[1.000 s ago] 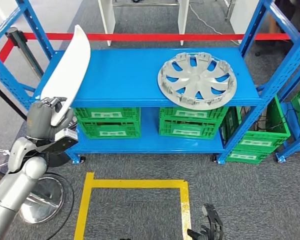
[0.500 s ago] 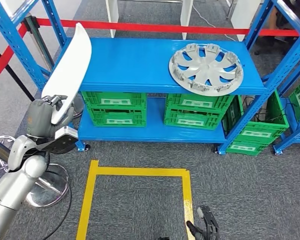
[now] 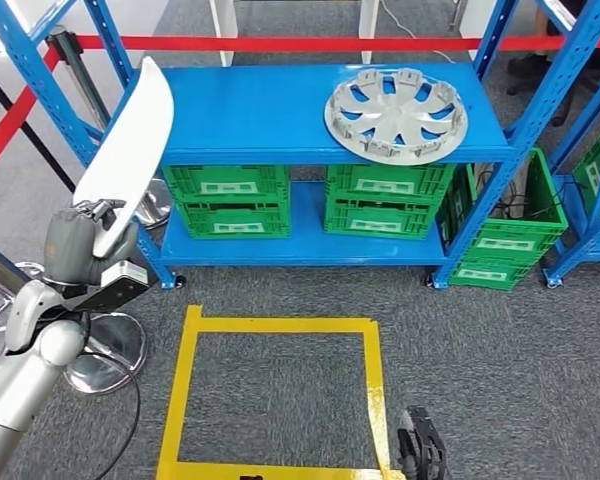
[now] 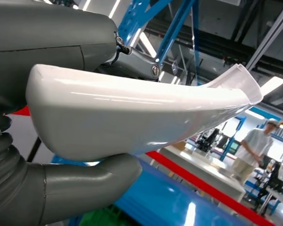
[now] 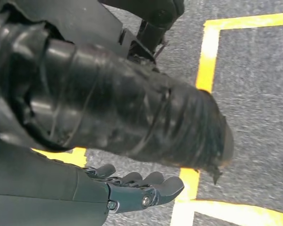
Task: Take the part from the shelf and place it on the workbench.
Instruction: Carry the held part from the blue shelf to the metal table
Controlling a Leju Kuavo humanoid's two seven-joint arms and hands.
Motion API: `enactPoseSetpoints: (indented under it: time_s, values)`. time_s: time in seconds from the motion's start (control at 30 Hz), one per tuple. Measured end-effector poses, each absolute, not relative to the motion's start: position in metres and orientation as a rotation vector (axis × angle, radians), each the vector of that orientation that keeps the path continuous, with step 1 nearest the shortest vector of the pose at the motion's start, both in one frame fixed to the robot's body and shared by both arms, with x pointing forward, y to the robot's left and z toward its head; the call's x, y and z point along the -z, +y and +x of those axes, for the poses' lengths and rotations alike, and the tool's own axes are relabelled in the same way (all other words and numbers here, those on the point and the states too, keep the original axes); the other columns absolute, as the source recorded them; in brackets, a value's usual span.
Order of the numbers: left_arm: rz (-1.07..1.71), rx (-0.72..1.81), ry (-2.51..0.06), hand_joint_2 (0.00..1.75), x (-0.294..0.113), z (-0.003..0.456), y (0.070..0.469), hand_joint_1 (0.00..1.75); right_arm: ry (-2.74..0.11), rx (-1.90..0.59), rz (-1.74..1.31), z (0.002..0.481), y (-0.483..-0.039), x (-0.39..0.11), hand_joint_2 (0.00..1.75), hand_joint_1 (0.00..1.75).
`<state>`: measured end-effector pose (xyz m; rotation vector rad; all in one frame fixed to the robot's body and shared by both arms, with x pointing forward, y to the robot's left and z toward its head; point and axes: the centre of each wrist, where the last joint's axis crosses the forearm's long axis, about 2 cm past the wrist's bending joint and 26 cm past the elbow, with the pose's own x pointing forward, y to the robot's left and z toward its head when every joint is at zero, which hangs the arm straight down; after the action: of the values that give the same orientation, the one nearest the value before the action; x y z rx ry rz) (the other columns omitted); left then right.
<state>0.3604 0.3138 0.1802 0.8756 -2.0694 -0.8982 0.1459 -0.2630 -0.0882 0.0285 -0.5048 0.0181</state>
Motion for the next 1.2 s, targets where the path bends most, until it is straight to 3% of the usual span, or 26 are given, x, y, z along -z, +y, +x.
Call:
enactPoseSetpoints:
  time_s: [1.2]
  values:
    - [0.875,0.898,-2.041,1.75,-0.174,0.345,0.322,1.75,-0.666,-0.030,-0.038,0.149,-0.268,0.087,0.00,0.00]
